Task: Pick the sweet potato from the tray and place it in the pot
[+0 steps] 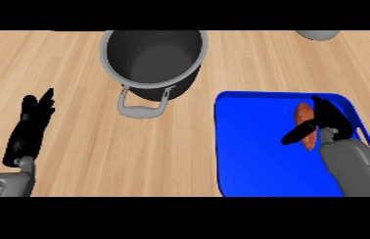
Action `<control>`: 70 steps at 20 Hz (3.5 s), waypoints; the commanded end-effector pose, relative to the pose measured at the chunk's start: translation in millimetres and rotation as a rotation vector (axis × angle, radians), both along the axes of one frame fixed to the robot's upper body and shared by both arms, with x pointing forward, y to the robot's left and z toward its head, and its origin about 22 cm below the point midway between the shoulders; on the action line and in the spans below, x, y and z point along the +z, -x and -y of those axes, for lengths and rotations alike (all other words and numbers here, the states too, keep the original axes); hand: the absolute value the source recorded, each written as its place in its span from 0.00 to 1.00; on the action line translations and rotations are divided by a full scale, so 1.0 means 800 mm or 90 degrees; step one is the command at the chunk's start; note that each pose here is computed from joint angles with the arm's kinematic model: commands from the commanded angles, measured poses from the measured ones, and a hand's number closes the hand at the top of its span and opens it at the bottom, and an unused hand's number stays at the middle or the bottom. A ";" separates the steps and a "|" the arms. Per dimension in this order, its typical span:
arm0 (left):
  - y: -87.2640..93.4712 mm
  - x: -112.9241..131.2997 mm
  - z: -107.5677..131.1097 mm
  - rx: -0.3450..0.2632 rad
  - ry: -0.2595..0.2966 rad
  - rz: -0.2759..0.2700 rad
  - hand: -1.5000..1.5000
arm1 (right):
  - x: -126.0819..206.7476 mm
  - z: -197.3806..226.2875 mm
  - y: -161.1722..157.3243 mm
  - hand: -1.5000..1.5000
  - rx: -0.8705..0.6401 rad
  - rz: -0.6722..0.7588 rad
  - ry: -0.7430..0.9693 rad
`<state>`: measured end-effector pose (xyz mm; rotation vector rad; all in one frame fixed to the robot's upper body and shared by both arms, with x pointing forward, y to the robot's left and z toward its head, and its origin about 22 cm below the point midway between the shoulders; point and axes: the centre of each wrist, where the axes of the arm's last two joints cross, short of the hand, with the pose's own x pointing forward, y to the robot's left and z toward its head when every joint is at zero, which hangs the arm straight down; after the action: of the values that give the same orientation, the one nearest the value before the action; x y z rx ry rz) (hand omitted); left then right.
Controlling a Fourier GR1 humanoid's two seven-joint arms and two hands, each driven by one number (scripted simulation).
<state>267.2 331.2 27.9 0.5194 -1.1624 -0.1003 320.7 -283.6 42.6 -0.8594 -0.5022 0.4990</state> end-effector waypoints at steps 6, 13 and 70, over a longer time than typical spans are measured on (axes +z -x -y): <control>-0.007 -0.002 -0.015 0.002 -0.003 -0.008 0.50 | 0.002 -0.008 -0.002 1.00 0.005 -0.031 -0.014; -0.005 -0.002 0.006 -0.003 0.008 0.003 0.50 | -0.025 0.005 -0.005 1.00 0.053 0.031 0.104; -0.004 0.013 -0.012 -0.004 -0.009 0.001 0.50 | 0.294 -0.309 -0.082 1.00 0.648 0.509 -0.026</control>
<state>271.5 327.1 32.0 0.5167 -1.1697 -0.1202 382.0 -54.4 300.6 -0.7293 -1.7895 0.9972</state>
